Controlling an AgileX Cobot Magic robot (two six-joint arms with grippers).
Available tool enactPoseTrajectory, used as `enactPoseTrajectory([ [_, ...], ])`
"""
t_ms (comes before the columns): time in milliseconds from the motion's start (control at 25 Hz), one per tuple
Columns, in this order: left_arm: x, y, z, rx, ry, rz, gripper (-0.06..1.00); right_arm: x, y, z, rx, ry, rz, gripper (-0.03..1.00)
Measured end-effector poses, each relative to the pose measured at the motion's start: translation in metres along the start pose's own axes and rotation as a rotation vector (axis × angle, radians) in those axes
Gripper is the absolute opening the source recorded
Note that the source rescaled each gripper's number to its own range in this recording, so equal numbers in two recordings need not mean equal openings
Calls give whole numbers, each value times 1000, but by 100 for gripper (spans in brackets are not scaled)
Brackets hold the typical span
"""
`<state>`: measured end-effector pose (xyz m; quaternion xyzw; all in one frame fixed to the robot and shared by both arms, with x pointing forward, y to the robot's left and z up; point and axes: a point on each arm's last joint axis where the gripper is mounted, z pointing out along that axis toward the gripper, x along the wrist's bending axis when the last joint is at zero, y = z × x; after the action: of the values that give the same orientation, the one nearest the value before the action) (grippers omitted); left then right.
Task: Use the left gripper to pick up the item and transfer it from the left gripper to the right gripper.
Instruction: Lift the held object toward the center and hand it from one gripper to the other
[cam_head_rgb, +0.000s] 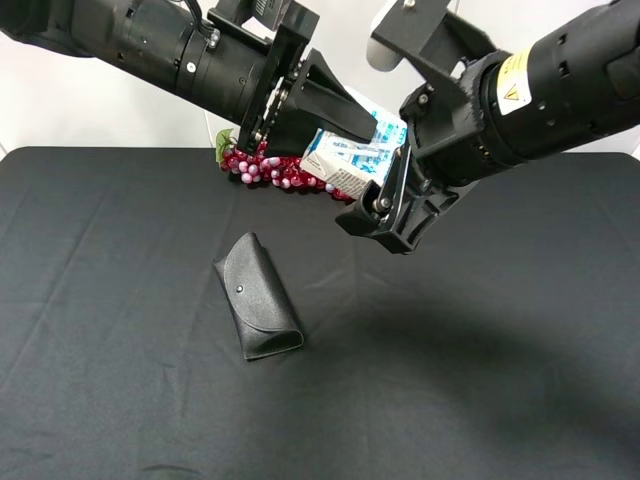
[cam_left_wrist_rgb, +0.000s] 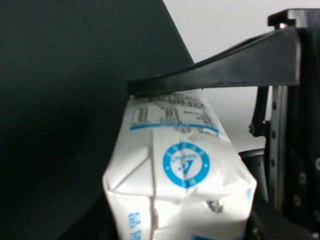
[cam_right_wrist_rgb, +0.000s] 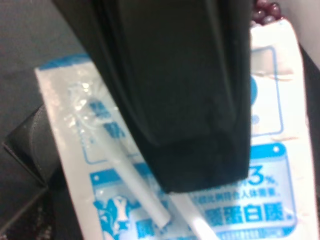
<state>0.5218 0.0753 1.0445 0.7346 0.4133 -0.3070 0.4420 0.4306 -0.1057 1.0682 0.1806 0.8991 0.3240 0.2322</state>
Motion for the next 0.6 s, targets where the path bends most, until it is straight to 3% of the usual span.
enactPoseTrajectory([
  [240, 0, 0, 0, 0, 0, 2, 0, 0, 1, 2, -10, -6, -6, 100],
  [280, 0, 0, 0, -1, -1, 2, 0, -1, 1, 2, -11, -7, -8, 95],
  [320, 0, 0, 0, -1, -1, 2, 0, -1, 1, 2, -11, -9, -11, 74],
  [360, 0, 0, 0, 3, -3, 2, 0, -1, 1, 2, -11, -13, -19, 45],
  [400, 0, -1, 0, 9, -2, 4, 1, -1, 1, 2, -9, -14, -23, 3],
  [600, 1, -1, 0, 12, 4, 7, 1, -1, 1, 2, -8, -16, -27, 4],
])
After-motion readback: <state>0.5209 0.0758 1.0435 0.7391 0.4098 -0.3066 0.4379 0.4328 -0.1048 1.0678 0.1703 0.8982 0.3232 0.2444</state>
